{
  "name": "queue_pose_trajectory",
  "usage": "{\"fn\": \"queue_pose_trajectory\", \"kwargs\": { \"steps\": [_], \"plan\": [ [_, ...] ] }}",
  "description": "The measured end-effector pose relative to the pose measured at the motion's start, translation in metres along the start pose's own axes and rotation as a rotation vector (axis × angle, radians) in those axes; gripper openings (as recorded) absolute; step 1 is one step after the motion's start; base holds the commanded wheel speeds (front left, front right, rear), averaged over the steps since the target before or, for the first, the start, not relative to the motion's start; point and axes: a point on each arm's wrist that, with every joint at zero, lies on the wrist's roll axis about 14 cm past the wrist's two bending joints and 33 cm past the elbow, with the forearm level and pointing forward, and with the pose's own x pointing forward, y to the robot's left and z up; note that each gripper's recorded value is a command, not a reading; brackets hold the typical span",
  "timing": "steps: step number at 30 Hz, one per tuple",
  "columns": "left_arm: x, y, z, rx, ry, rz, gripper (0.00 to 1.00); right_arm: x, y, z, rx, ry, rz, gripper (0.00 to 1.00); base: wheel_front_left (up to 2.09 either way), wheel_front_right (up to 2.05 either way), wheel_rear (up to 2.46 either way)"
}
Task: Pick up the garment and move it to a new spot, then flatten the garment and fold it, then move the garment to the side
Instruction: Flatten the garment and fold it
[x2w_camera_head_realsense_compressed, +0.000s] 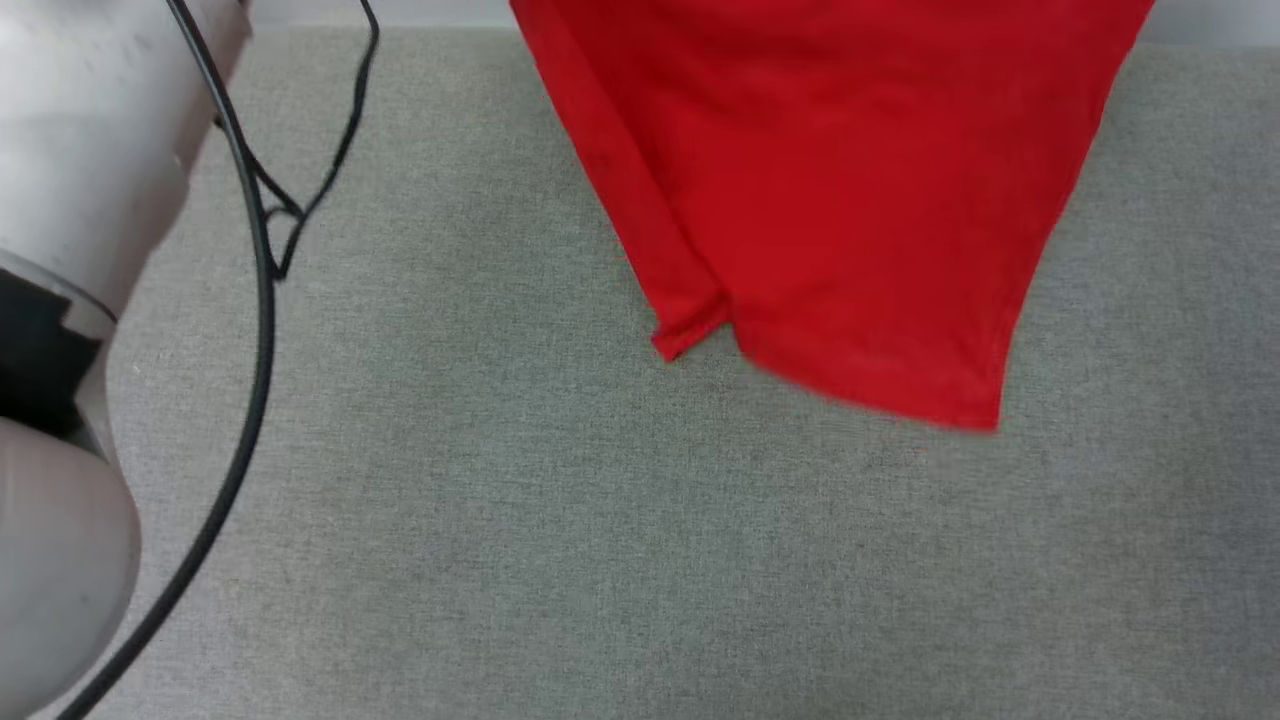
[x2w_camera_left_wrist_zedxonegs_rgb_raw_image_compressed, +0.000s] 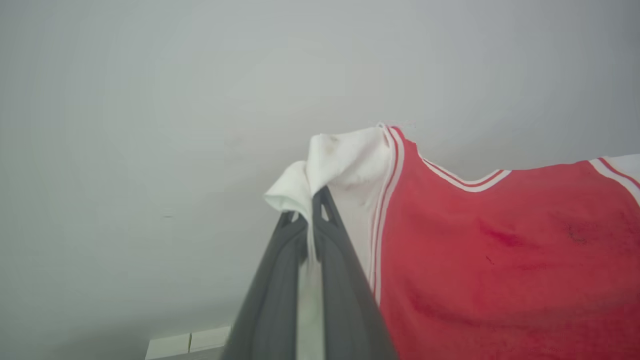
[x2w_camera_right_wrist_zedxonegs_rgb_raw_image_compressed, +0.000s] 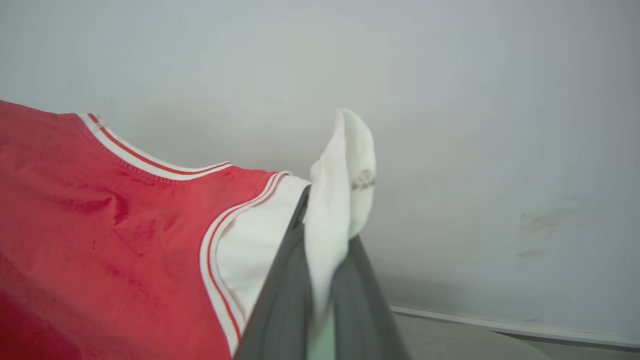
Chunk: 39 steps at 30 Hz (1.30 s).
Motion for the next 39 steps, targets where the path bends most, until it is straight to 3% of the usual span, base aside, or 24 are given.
{"fn": "queue_pose_trajectory", "kwargs": {
  "steps": [7,13,24,35,39],
  "plan": [
    [0.003,-0.005,0.076,0.04,-0.164,0.023,0.0,-0.008,0.004,0.079,-0.069,-0.206,-0.029,0.0,0.0,0.0,0.0],
    [0.007,-0.007,0.097,0.068,-0.19,0.041,0.0,-0.011,0.002,0.114,-0.127,-0.291,-0.06,0.0,0.0,0.0,0.0],
    [0.044,0.004,0.102,0.11,-0.212,0.085,0.0,0.033,-0.007,0.086,-0.172,-0.237,-0.092,0.0,0.0,0.0,0.0],
    [0.093,0.015,0.08,0.138,-0.276,0.099,0.0,0.076,-0.041,0.064,-0.171,-0.314,-0.157,0.0,0.0,0.0,0.0],
    [0.105,0.024,0.063,0.117,-0.276,0.117,0.0,0.083,-0.053,0.071,-0.192,-0.348,-0.189,0.0,0.0,0.0,0.0]
  ]
}}
